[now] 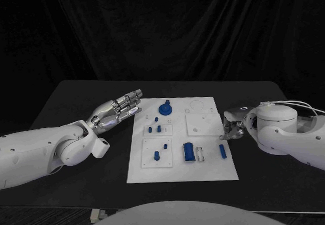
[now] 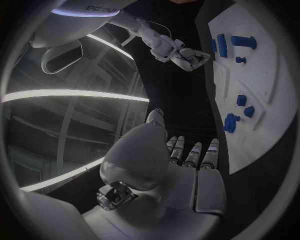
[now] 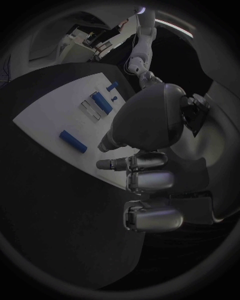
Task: Assemble the parts on the task board
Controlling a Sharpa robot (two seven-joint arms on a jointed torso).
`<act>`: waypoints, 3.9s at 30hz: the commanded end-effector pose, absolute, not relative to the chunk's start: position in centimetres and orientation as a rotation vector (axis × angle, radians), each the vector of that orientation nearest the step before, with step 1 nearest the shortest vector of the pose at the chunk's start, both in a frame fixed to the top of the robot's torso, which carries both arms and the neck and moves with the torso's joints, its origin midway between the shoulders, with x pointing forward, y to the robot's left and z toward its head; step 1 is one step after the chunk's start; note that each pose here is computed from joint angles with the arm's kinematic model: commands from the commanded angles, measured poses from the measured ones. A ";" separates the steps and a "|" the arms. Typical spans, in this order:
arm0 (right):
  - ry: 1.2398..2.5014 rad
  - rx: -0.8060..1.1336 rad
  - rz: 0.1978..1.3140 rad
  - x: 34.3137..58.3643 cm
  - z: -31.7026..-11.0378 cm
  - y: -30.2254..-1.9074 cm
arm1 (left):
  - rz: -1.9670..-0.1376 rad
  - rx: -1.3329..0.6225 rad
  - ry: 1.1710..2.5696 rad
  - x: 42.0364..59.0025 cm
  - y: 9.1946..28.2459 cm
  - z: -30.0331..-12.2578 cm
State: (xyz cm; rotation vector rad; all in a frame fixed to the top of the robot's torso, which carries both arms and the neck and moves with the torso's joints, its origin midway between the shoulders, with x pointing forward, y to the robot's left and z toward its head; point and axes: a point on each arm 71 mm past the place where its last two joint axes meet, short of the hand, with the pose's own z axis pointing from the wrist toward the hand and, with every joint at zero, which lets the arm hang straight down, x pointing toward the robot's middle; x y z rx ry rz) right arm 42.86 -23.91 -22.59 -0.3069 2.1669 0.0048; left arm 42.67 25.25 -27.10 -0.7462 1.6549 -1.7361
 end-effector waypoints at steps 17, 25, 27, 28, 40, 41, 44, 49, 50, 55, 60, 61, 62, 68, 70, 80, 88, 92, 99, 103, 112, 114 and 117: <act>2.245 -0.332 -0.060 42.6 -23.8 -23.8 | -1.811 -0.702 1.557 42.7 25.0 -26.4; 2.260 -0.325 -0.059 42.4 -24.3 -23.9 | -1.807 -0.707 1.569 42.7 25.0 -26.5; 2.265 -0.325 -0.060 42.4 -24.5 -23.9 | -1.806 -0.709 1.573 42.7 24.9 -26.6; 2.267 -0.325 -0.060 42.4 -24.5 -23.9 | -1.805 -0.709 1.575 42.7 24.9 -26.6; 2.294 -0.283 -0.022 41.9 -25.3 -23.7 | -1.791 -0.718 1.594 42.7 25.0 -26.7; 2.298 -0.277 -0.018 41.9 -25.3 -23.8 | -1.790 -0.719 1.595 42.7 25.0 -26.7; 2.317 -0.251 -0.004 41.8 -25.5 -23.8 | -1.789 -0.719 1.597 42.8 24.9 -26.7; 2.342 -0.231 0.005 41.7 -25.8 -23.9 | -1.789 -0.719 1.599 42.8 24.9 -26.8; 2.347 -0.230 0.004 41.6 -25.9 -24.0 | -1.790 -0.720 1.600 42.8 24.9 -26.8; 2.370 -0.227 0.000 41.4 -26.5 -24.1 | -1.789 -0.721 1.603 42.8 24.9 -26.8; 2.389 -0.203 0.008 41.2 -26.9 -24.3 | -1.787 -0.722 1.606 42.8 24.9 -26.8; 2.393 -0.190 0.013 41.2 -27.0 -24.3 | -1.787 -0.722 1.606 42.8 24.9 -26.8; 2.394 -0.185 0.016 41.2 -27.0 -24.4 | -1.787 -0.722 1.607 42.8 24.9 -26.8; 2.384 -0.143 0.036 41.2 -27.0 -24.5 | -1.789 -0.722 1.609 42.9 24.8 -26.9; 2.378 -0.130 0.043 41.2 -27.0 -24.5 | -1.789 -0.722 1.610 42.9 24.8 -26.9; 2.393 0.004 0.115 40.9 -26.8 -24.9 | -1.789 -0.723 1.613 42.9 24.7 -26.9; 2.449 0.173 0.212 40.9 -25.9 -24.9 | -1.785 -0.724 1.614 42.9 24.8 -26.9; 2.462 0.235 0.256 41.0 -25.3 -24.7 | -1.786 -0.724 1.616 42.9 24.7 -26.9; 2.500 0.328 0.325 41.0 -25.1 -23.9 | -1.786 -0.725 1.620 42.9 24.7 -27.0; 2.505 0.357 0.347 41.0 -25.1 -23.6 | -1.785 -0.725 1.620 43.0 24.7 -27.0; 2.492 0.427 0.395 41.1 -25.2 -22.5 | -1.792 -0.725 1.625 42.9 24.5 -27.0; 2.483 0.445 0.406 41.2 -25.3 -22.2 | -1.791 -0.726 1.626 42.9 24.6 -27.0; 2.475 0.463 0.414 41.2 -25.5 -21.9 | -1.791 -0.726 1.626 42.9 24.6 -27.0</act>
